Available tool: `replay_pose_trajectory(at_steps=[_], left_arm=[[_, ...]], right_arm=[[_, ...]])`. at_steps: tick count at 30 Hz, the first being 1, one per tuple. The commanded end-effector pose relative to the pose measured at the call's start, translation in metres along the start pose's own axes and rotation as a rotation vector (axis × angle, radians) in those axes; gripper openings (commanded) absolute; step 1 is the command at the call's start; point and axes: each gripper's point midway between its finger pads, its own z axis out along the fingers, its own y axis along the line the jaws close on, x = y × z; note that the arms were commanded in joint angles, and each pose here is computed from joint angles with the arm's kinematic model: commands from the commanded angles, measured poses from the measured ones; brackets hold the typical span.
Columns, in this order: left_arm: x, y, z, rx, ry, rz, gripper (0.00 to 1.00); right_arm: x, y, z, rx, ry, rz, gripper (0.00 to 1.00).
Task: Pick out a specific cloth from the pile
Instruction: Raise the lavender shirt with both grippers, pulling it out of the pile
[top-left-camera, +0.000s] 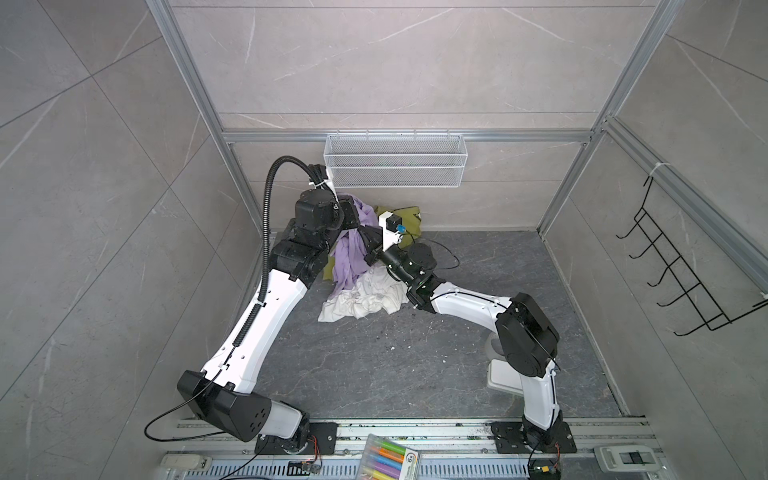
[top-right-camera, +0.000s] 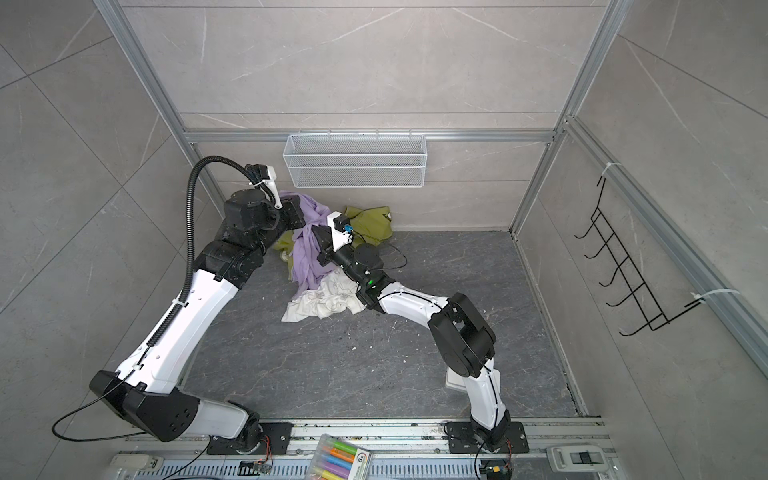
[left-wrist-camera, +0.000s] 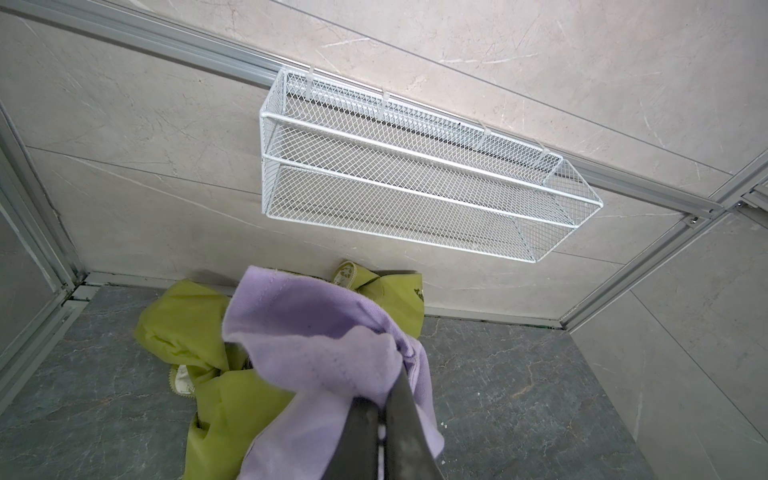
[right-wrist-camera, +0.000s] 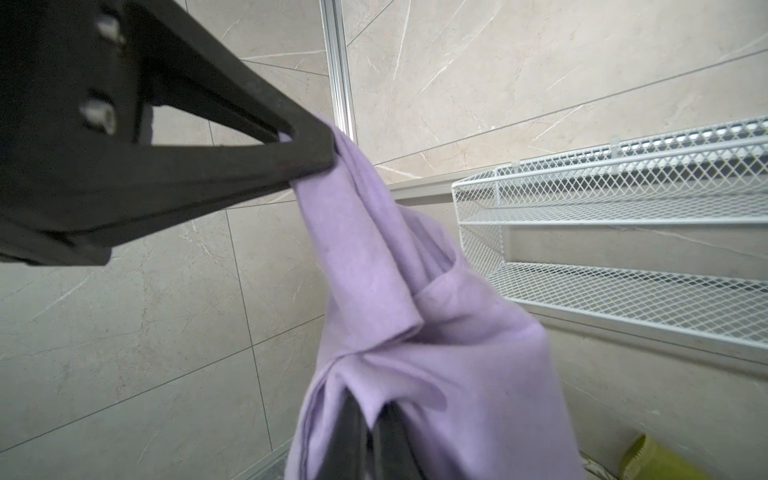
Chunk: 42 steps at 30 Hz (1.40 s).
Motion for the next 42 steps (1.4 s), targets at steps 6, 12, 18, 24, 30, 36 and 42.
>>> replay_pose_trajectory(at_steps=[6,12,18,24,30,36,42], left_arm=[[-0.051,-0.006,-0.029,0.024,-0.144,-0.004,0.0],[-0.058,-0.008,-0.033,0.029,-0.16,-0.003,0.0],[-0.06,-0.008,-0.037,0.033,-0.165,-0.008,0.0],[-0.064,-0.009,-0.041,0.038,-0.171,-0.014,0.0],[-0.067,-0.013,-0.043,0.057,-0.169,-0.017,0.0],[-0.07,-0.015,-0.048,0.072,-0.172,-0.031,0.0],[-0.072,-0.018,-0.052,0.087,-0.172,-0.044,0.0]], right_arm=[[-0.076,0.022,-0.009,-0.049,-0.167,-0.03,0.0],[-0.09,0.026,-0.011,-0.058,-0.189,-0.036,0.0],[-0.103,0.033,-0.014,-0.075,-0.202,-0.037,0.0],[-0.115,0.036,-0.017,-0.079,-0.214,-0.048,0.0],[-0.124,0.04,-0.02,-0.088,-0.22,-0.046,0.0],[-0.135,0.044,-0.023,-0.094,-0.226,-0.057,0.0],[-0.147,0.048,-0.027,-0.101,-0.229,-0.063,0.0]])
